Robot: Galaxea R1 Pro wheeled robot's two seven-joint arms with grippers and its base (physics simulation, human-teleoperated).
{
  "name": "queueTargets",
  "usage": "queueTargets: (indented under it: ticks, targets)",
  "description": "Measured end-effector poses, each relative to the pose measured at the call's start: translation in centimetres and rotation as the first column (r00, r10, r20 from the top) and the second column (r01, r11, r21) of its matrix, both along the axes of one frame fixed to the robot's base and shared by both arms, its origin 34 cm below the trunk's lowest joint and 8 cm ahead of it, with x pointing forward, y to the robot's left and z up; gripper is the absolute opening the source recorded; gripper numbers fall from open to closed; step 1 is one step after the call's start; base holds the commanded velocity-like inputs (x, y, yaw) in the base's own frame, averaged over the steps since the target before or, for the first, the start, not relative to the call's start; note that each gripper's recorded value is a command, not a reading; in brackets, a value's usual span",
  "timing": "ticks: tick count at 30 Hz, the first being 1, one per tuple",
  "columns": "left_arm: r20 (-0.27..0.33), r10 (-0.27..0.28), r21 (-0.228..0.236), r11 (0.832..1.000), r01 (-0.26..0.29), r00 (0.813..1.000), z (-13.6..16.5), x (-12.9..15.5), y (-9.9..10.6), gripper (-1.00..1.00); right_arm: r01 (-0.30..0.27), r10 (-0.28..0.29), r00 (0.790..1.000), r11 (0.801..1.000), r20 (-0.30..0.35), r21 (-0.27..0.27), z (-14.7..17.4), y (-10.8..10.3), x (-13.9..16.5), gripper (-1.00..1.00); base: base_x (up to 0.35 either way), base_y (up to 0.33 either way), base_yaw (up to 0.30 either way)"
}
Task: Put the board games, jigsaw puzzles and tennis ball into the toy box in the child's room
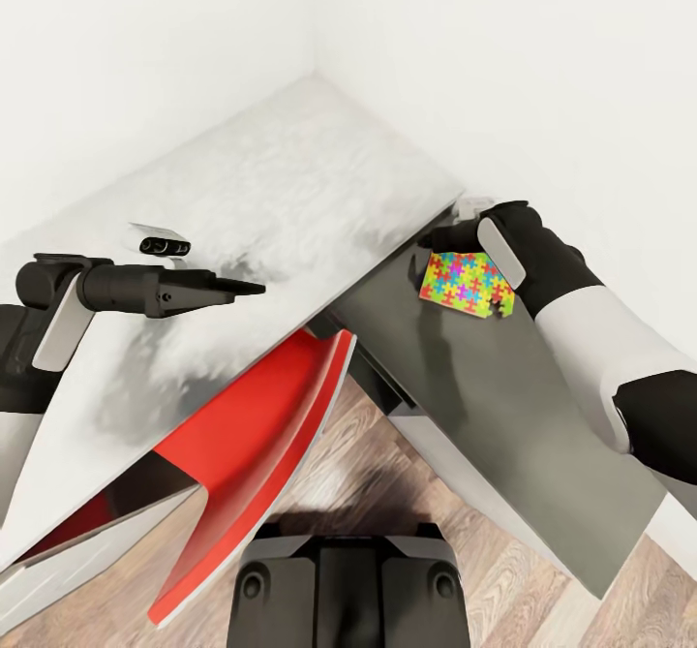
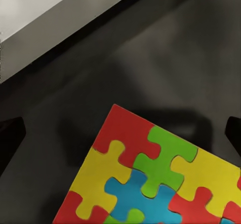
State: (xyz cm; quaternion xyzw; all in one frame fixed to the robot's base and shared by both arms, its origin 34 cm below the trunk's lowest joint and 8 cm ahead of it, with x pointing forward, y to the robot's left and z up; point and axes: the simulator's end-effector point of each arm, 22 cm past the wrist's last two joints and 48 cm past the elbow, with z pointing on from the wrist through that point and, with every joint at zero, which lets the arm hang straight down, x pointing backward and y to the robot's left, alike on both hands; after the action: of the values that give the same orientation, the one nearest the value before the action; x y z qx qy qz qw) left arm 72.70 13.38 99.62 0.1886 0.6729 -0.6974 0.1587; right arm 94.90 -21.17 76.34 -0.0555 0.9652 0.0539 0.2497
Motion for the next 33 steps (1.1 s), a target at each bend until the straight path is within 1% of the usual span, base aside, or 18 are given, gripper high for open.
queueTargets:
  ticks: [8,15,33]
  targets:
    - [-0.009,-0.001,-0.002,1.0,0.001,1.0,-0.5,-0.02,-0.08,1.0,-0.012,0.013,1.0,1.0,-0.009,0.022,-0.62,0.29,-0.26,1.0,0.0,0.0,0.0]
    - [-0.013,-0.001,-0.002,1.0,0.001,1.0,-0.78,-0.06,-0.09,1.0,-0.013,0.014,1.0,1.0,-0.013,0.024,-0.93,0.24,-0.35,1.0,-0.004,0.0,0.0]
    - [0.001,-0.01,-0.005,1.0,0.01,1.0,-0.37,-0.27,-0.33,1.0,-0.012,0.012,1.0,1.0,-0.011,0.022,-0.91,-0.09,-0.34,1.0,-0.064,-0.004,0.0]
